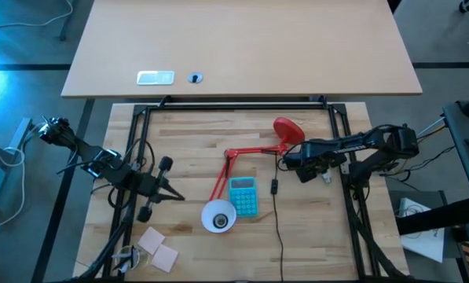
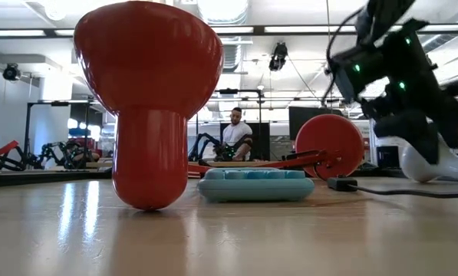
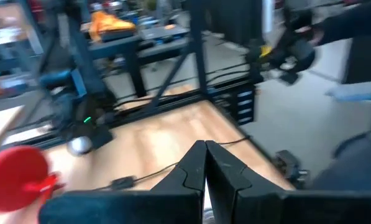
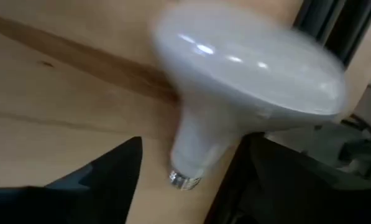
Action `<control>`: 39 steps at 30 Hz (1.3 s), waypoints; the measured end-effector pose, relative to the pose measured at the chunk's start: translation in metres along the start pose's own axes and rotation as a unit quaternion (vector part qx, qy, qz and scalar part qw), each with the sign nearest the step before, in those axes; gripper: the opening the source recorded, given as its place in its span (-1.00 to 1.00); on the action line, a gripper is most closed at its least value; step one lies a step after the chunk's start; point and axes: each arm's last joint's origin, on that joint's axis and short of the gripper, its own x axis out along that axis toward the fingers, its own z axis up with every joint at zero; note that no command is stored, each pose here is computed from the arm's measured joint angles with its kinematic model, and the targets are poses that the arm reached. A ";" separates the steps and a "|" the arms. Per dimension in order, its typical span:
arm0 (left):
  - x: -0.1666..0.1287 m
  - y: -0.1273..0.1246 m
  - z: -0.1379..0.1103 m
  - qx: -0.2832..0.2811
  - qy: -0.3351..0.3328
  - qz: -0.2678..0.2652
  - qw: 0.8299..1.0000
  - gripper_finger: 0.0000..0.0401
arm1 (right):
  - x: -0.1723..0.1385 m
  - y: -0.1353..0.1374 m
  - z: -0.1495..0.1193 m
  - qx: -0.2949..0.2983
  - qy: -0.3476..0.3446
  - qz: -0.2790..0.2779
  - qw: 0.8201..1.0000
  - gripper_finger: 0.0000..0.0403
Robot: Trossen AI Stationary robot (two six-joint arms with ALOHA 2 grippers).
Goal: Screw lightbulb
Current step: Remove the lightbulb from the orange desk lamp, then return to Home Position
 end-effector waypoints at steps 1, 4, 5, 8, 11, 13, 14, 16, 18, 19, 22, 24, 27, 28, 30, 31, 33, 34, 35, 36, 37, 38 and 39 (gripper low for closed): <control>0.000 0.001 0.000 0.001 0.003 0.014 1.000 -1.00 | -0.006 0.000 0.001 -0.003 -0.007 0.002 1.000 0.48; 0.000 0.003 -0.004 -0.005 0.022 0.061 0.998 -1.00 | -0.022 -0.003 0.004 -0.011 -0.035 -0.001 0.999 0.58; 0.000 0.004 -0.005 -0.013 0.026 0.074 0.997 -1.00 | -0.030 -0.004 0.006 -0.011 -0.048 -0.002 0.999 0.60; 0.000 0.007 -0.005 0.009 0.034 0.136 0.990 -1.00 | -0.055 -0.010 0.011 -0.018 -0.099 -0.021 0.995 0.65; 0.002 0.015 -0.002 0.036 0.032 0.233 0.971 -1.00 | -0.082 -0.012 0.019 -0.033 -0.182 -0.023 0.982 0.66; 0.001 0.023 0.000 0.047 0.031 0.285 0.957 -1.00 | -0.098 -0.010 0.026 -0.054 -0.247 -0.022 0.967 0.65; 0.001 0.028 0.001 0.049 0.028 0.301 0.952 -1.00 | -0.104 -0.008 0.029 -0.068 -0.278 -0.020 0.958 0.65; 0.000 0.037 0.002 0.045 0.026 0.326 0.944 -1.00 | -0.113 -0.001 0.035 -0.099 -0.330 -0.001 0.939 0.66; 0.000 0.047 0.001 0.034 0.025 0.342 0.939 -1.00 | -0.120 0.007 0.043 -0.130 -0.377 0.038 0.916 0.66; 0.000 0.052 0.001 0.026 0.023 0.352 0.935 -1.00 | -0.123 0.010 0.045 -0.146 -0.399 0.056 0.903 0.66; 0.000 0.072 -0.002 0.009 0.025 0.384 0.923 -1.00 | -0.127 0.016 0.051 -0.181 -0.457 0.092 0.866 0.65; -0.001 0.086 -0.006 0.001 0.030 0.395 0.918 -1.00 | -0.126 0.014 0.050 -0.191 -0.483 0.102 0.848 0.65; -0.005 0.105 -0.007 -0.019 0.017 0.397 0.917 -1.00 | -0.120 0.000 0.041 -0.182 -0.503 0.118 0.837 0.65; -0.007 0.110 -0.006 -0.025 0.011 0.393 0.919 -1.00 | -0.116 -0.007 0.035 -0.174 -0.504 0.126 0.837 0.64; -0.013 0.114 -0.002 -0.028 -0.004 0.378 0.925 -1.00 | -0.108 -0.023 0.020 -0.166 -0.510 0.144 0.831 0.63; -0.017 0.114 0.000 -0.025 -0.010 0.373 0.927 -1.00 | -0.105 -0.031 0.011 -0.167 -0.518 0.159 0.824 0.62; -0.024 0.113 0.003 -0.011 -0.018 0.376 0.926 -1.00 | -0.099 -0.046 -0.007 -0.166 -0.536 0.193 0.805 0.61; -0.027 0.112 0.004 -0.002 -0.021 0.378 0.926 -1.00 | -0.097 -0.054 -0.014 -0.163 -0.544 0.210 0.796 0.60; -0.031 0.110 0.004 0.004 -0.022 0.379 0.925 -1.00 | -0.093 -0.061 -0.020 -0.157 -0.549 0.227 0.789 0.60; -0.034 0.109 0.004 0.009 -0.023 0.380 0.925 -1.00 | -0.090 -0.069 -0.025 -0.144 -0.552 0.242 0.785 0.59; -0.037 0.108 0.004 0.010 -0.028 0.381 0.924 -1.00 | -0.086 -0.076 -0.029 -0.129 -0.552 0.258 0.782 0.59; -0.040 0.107 0.005 0.010 -0.034 0.382 0.924 -1.00 | -0.083 -0.083 -0.032 -0.113 -0.552 0.272 0.780 0.59; -0.043 0.105 0.005 0.010 -0.040 0.383 0.923 -1.00 | -0.080 -0.088 -0.034 -0.099 -0.551 0.284 0.778 0.59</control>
